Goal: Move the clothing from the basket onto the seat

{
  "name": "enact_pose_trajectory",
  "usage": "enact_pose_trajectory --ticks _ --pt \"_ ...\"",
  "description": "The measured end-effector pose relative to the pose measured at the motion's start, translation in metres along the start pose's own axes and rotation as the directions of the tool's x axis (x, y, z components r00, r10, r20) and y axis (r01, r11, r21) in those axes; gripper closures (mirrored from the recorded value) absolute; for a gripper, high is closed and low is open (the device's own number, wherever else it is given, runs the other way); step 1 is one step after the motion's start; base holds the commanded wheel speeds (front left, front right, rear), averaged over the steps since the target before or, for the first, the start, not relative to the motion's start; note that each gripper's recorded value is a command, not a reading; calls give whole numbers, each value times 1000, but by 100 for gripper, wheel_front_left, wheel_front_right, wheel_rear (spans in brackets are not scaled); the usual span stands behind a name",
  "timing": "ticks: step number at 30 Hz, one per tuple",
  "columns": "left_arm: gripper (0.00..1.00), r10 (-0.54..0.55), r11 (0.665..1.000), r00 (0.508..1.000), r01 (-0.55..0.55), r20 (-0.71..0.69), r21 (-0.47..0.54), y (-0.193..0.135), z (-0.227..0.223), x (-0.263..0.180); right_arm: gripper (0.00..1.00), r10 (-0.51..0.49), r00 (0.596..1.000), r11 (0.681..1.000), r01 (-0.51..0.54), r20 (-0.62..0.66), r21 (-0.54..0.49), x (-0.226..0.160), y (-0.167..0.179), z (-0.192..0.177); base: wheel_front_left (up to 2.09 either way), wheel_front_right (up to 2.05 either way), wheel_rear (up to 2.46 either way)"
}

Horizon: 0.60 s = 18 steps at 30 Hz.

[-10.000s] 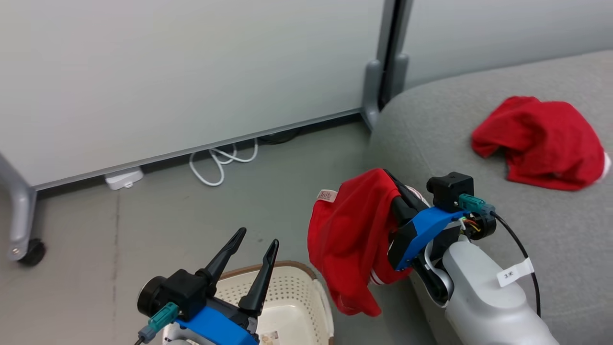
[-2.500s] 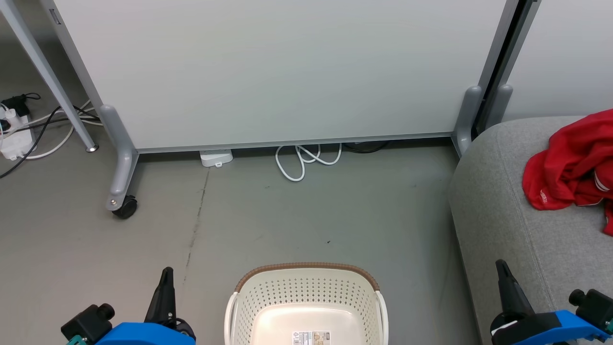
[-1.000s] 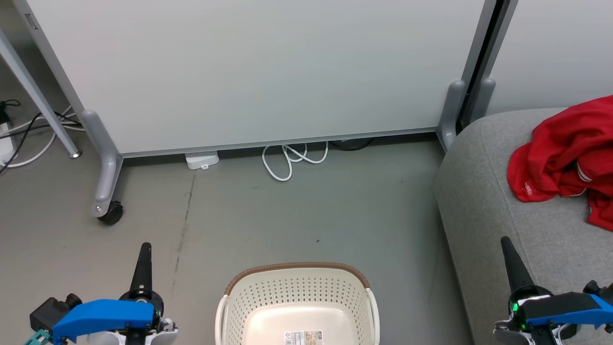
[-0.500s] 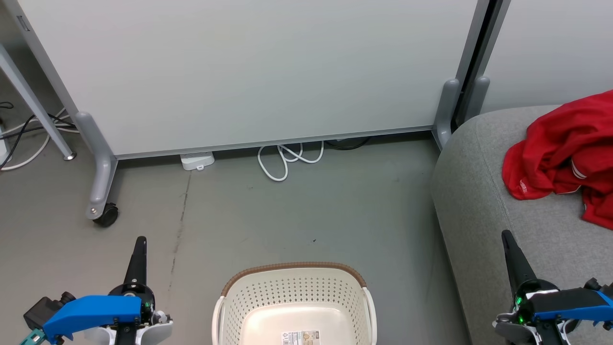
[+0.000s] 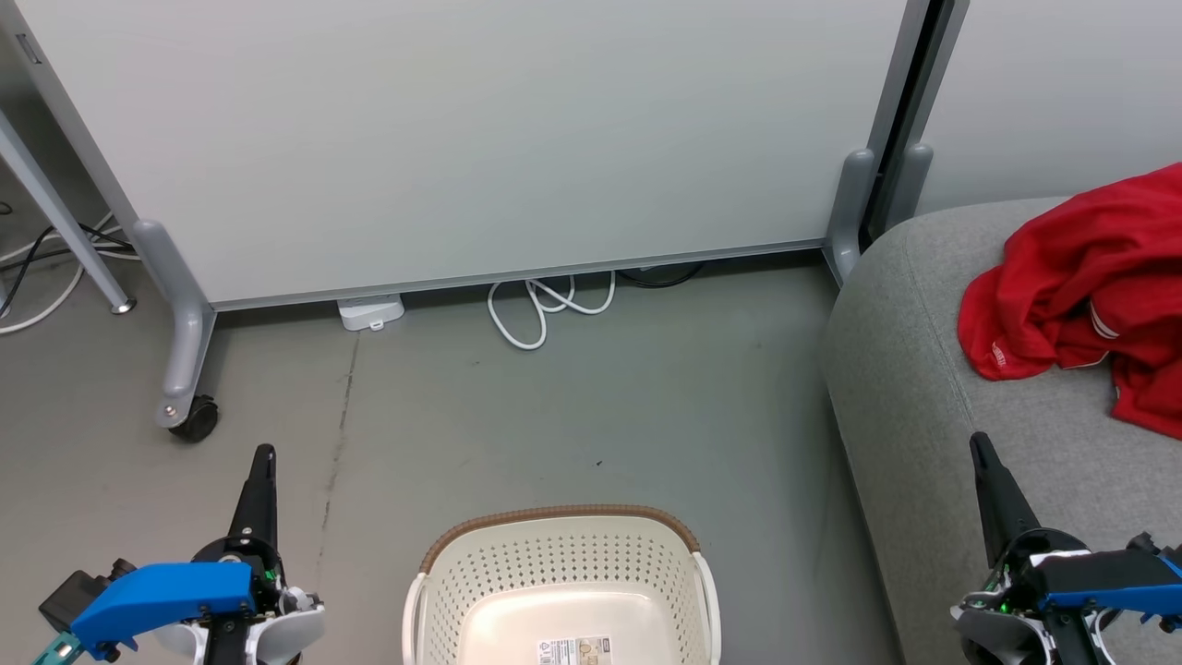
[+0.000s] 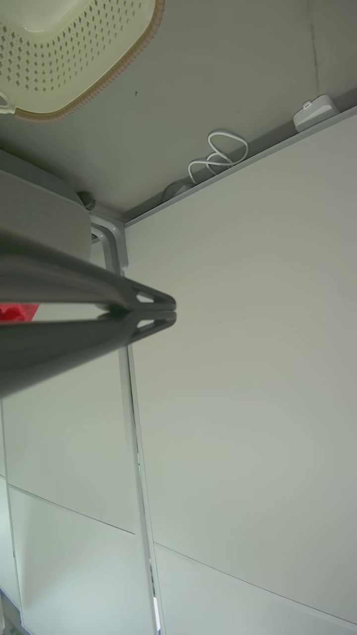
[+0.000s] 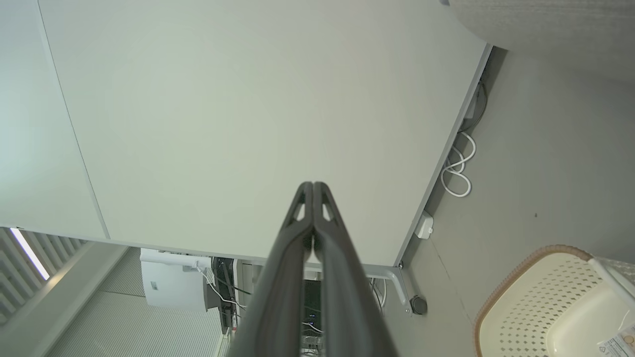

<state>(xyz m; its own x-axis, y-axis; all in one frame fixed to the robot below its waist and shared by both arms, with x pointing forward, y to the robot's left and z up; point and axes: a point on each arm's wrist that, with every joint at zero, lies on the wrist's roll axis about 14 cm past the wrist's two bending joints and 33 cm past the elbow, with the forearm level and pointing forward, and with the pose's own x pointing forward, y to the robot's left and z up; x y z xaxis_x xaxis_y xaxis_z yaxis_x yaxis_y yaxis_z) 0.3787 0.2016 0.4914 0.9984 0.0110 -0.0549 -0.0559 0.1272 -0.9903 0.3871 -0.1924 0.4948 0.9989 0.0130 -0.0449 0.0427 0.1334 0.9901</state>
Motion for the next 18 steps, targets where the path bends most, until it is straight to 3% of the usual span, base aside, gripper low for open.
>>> enact_pose_trajectory --ticks 18 --pt "100 -39 992 999 38 -6 -121 -12 0 7 100 28 999 991 -30 15 128 0 7 7 0 0 0"
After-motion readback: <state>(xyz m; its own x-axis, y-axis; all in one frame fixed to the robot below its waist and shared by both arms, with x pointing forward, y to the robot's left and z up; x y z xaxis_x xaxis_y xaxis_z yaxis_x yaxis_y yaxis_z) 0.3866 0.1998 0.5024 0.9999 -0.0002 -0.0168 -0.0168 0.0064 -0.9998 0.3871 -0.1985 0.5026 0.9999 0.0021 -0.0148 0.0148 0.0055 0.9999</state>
